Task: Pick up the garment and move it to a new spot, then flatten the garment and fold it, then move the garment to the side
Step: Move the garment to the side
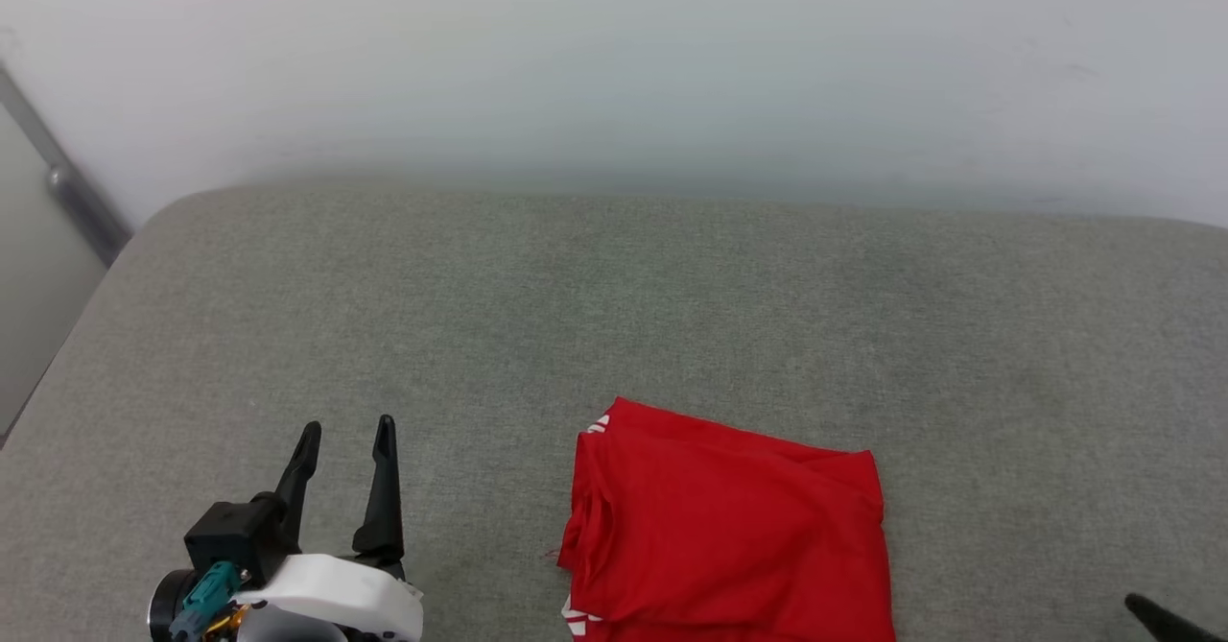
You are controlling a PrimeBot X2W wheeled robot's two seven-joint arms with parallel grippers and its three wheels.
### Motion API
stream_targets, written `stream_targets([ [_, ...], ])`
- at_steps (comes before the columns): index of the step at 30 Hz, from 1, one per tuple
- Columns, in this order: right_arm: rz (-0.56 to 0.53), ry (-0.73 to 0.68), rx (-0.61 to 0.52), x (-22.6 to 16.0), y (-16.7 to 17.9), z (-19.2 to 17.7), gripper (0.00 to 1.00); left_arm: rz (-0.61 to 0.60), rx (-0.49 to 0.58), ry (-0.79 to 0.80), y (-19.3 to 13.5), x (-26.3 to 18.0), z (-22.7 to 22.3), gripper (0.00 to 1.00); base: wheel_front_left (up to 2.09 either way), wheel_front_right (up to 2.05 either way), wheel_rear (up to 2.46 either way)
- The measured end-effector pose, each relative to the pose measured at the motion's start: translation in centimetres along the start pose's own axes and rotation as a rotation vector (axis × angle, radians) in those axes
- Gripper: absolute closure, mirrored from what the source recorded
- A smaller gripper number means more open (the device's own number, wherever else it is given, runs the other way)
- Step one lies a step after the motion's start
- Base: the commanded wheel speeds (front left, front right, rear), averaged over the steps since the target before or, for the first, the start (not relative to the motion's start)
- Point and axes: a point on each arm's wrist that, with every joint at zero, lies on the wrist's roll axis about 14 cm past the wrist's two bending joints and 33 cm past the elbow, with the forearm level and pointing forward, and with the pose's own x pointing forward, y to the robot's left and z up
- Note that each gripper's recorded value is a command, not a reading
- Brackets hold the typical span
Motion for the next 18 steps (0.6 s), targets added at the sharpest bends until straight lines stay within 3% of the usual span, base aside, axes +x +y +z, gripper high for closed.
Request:
stream_targets([
  [1,0.014,0.102,0.059,0.7,0.2,-1.6,0.00,0.003,0.002,-0.003,0.1,0.0,0.0,0.00,0.00,0.00,0.00],
  [6,0.115,0.275,0.180,2.5,3.5,-4.7,0.00,0.008,0.011,-0.004,0.5,0.5,0.0,0.00,0.00,0.00,0.00],
  [12,0.296,0.418,0.351,5.2,8.8,-6.6,0.00,0.005,0.012,0.004,0.3,1.8,-0.5,0.00,0.00,0.00,0.00],
  [18,0.421,0.527,0.447,7.9,13.2,-7.9,0.00,0.011,0.021,0.030,0.7,2.6,-1.5,0.00,0.00,0.00,0.00],
])
